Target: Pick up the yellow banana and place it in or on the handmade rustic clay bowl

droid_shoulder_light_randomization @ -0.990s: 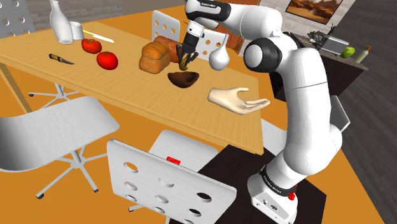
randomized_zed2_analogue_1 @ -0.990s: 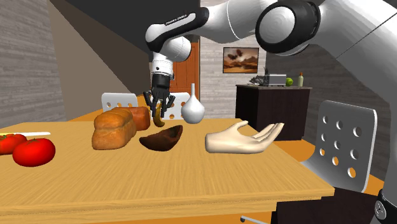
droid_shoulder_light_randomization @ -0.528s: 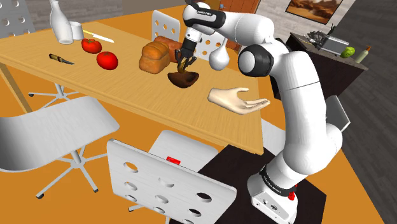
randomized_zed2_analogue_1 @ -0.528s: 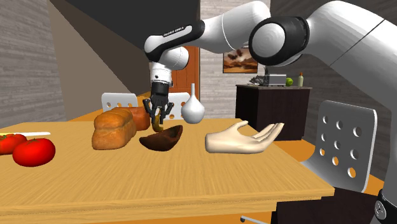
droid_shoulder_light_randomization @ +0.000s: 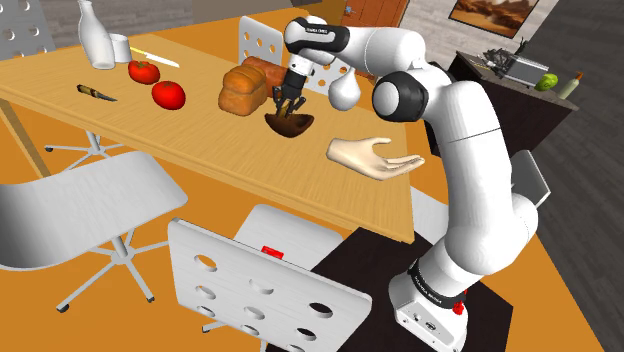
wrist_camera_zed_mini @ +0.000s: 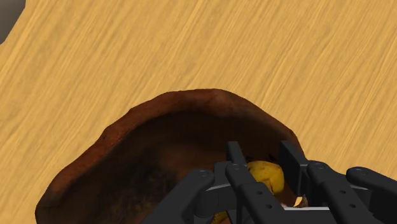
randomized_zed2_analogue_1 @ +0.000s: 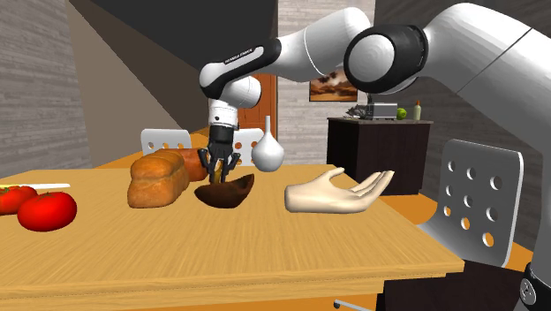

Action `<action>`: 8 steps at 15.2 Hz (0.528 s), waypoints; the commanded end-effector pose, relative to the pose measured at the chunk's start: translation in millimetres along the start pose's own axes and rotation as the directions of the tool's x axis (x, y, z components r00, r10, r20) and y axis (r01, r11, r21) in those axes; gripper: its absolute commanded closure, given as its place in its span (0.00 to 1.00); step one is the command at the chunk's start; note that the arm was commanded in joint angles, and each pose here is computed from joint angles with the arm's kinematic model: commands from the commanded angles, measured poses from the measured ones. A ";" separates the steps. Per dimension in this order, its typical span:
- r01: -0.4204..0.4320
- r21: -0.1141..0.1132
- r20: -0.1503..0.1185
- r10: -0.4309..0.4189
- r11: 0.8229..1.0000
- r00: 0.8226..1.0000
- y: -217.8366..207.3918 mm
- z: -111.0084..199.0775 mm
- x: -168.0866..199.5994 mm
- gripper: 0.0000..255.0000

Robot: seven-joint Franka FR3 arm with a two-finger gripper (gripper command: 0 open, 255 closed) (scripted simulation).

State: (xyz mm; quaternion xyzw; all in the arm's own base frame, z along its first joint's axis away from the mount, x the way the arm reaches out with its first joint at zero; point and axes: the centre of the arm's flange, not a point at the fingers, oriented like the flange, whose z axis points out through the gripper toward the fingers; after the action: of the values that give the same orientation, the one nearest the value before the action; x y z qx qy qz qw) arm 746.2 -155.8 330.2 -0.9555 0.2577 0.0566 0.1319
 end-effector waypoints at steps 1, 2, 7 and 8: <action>-0.006 -0.006 0.003 0.006 1.000 1.000 4.6 5.0 1.3 1.00; -0.006 -0.006 0.003 0.006 1.000 1.000 4.6 5.0 1.3 1.00; -0.006 -0.006 0.003 0.006 1.000 1.000 4.6 5.0 1.3 1.00; -0.006 -0.006 0.003 0.006 1.000 1.000 4.4 5.8 1.3 0.00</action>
State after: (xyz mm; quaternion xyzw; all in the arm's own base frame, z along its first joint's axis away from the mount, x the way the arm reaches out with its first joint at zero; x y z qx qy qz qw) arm 745.5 -156.5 326.1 -0.9554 0.2587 0.0570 0.1310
